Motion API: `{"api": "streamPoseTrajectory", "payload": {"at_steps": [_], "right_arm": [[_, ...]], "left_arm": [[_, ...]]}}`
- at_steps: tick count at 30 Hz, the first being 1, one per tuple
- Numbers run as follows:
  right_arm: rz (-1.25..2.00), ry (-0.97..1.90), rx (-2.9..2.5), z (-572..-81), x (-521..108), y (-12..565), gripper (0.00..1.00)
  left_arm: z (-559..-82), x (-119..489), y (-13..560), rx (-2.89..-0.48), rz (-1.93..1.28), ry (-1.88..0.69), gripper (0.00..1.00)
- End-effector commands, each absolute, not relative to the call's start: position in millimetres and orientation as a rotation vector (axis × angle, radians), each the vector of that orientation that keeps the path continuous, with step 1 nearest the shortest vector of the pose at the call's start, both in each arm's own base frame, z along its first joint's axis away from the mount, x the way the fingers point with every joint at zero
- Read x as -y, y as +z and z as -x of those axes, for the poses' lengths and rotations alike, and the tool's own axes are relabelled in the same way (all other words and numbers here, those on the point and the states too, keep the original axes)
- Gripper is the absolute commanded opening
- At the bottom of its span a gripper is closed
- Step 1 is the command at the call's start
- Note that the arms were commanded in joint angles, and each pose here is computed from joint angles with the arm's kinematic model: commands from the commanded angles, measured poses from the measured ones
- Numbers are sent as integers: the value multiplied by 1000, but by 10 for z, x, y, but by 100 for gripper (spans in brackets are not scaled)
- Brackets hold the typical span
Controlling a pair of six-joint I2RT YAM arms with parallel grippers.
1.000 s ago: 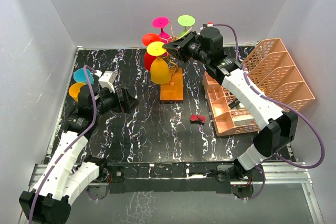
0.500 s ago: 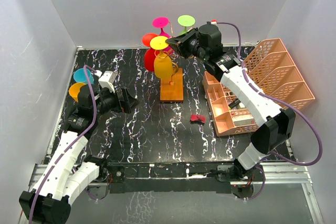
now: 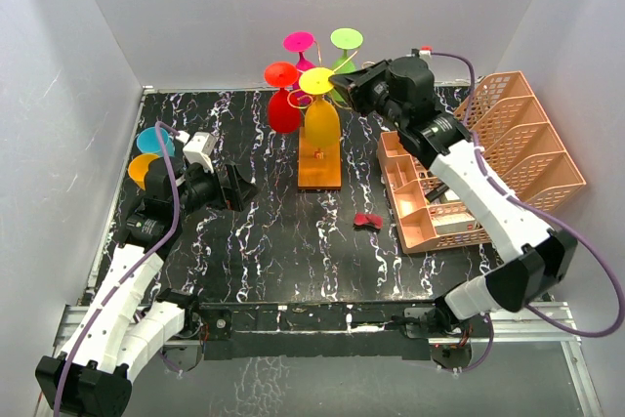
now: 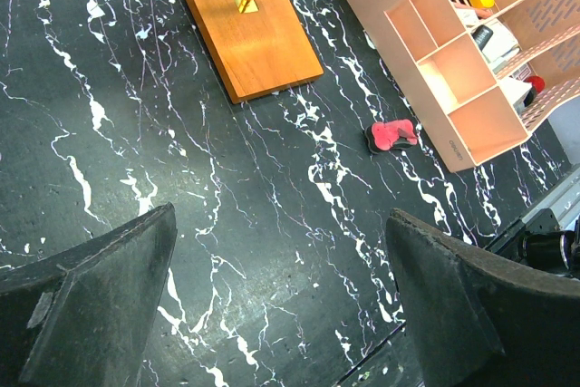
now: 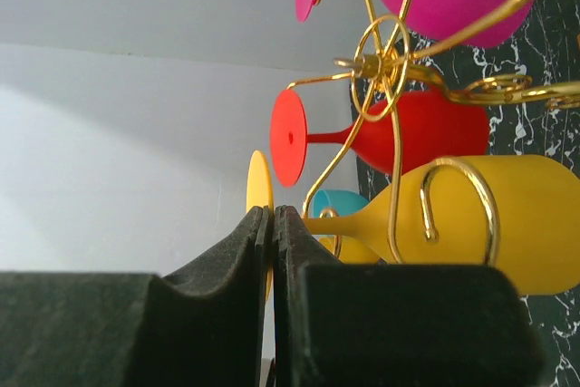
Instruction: Take the wine glass off the wine glass rack
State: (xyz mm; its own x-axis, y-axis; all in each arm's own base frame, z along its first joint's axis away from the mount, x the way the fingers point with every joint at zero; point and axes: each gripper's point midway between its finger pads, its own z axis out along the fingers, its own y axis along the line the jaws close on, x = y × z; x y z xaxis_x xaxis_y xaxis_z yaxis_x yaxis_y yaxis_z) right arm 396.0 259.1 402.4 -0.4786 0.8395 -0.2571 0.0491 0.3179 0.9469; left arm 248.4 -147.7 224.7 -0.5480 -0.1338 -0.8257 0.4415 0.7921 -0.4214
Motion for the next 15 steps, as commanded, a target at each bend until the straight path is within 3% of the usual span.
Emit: {"api": "streamPoseTrajectory", "payload": {"at_steps": [1,10,15], "right_arm": [[-760,1368,-1700,-3663,-2526,4312,8],[-552,1505,-1690,-2965,-2436,4260,8],[-397,1561,-1665,-2645,-2424,3939,7]], "left_arm": [[-2478,1508,2296,-2001,-261,-766,97],[-2502,1530,2232,-2032,-250,-781,97],[-2488,1560,2252,-2037,-191,-828,97]]}}
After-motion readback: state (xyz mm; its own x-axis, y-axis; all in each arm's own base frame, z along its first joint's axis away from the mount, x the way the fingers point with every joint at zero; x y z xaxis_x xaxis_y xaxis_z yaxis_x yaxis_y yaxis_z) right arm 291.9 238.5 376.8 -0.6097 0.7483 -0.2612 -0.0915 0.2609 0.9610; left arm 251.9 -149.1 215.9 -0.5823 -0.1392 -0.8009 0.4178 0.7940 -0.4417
